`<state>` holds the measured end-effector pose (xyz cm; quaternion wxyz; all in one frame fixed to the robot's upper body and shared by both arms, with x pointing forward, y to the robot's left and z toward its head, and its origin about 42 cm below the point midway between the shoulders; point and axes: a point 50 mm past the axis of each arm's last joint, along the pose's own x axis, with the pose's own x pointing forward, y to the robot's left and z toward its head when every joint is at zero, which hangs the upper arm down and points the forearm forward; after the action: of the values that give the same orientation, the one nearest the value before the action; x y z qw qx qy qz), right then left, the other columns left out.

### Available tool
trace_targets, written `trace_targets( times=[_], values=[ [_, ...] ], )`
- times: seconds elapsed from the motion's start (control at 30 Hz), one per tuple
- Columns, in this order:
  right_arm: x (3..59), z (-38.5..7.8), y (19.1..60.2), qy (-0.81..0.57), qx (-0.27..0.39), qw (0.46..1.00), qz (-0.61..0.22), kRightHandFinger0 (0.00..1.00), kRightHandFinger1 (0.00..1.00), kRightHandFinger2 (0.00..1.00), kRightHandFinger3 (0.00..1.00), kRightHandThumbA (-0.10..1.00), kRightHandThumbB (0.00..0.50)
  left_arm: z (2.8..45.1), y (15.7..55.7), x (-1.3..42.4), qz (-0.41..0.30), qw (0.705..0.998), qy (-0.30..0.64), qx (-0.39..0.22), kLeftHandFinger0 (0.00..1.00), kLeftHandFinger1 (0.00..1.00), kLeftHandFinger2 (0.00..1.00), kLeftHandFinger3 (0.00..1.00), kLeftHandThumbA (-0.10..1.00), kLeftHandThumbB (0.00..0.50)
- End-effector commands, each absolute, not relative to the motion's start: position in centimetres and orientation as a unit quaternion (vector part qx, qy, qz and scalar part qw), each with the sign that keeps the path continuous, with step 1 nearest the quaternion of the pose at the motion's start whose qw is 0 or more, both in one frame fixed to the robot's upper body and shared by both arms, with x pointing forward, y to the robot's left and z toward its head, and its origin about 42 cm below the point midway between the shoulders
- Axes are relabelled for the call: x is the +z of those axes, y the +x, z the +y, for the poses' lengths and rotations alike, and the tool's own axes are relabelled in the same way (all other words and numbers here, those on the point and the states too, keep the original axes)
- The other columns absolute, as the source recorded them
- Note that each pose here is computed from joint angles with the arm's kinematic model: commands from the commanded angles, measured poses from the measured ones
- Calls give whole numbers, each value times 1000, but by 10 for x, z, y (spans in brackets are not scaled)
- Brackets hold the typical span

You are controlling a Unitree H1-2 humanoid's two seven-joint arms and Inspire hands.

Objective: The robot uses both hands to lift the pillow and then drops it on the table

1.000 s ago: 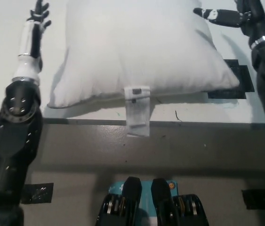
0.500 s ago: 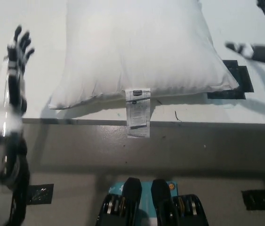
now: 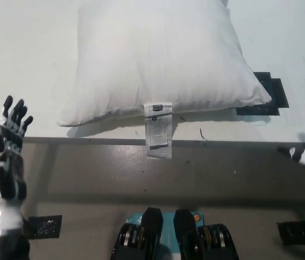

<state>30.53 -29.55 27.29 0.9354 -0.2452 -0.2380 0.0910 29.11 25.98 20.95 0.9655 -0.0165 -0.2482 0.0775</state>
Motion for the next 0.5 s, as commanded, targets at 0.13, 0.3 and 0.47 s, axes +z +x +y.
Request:
trace_targets(
  times=[0.13,0.3,0.47],
  values=[
    [265,-291,289,-277,46,933,-227,1000,1000,1000,1000,1000,130,242,288,212,-284,956,-36,63,1000,1000,1000,1000,1000,190],
    [270,-291,301,-270,52,931,-241,1000,1000,1000,1000,1000,109,250,305,212,-302,949,-55,72,1000,1000,1000,1000,1000,206],
    [280,-291,310,-282,39,924,-254,1000,1000,1000,1000,1000,113,253,310,215,-317,943,-55,85,1000,1000,1000,1000,1000,232]
  ],
)
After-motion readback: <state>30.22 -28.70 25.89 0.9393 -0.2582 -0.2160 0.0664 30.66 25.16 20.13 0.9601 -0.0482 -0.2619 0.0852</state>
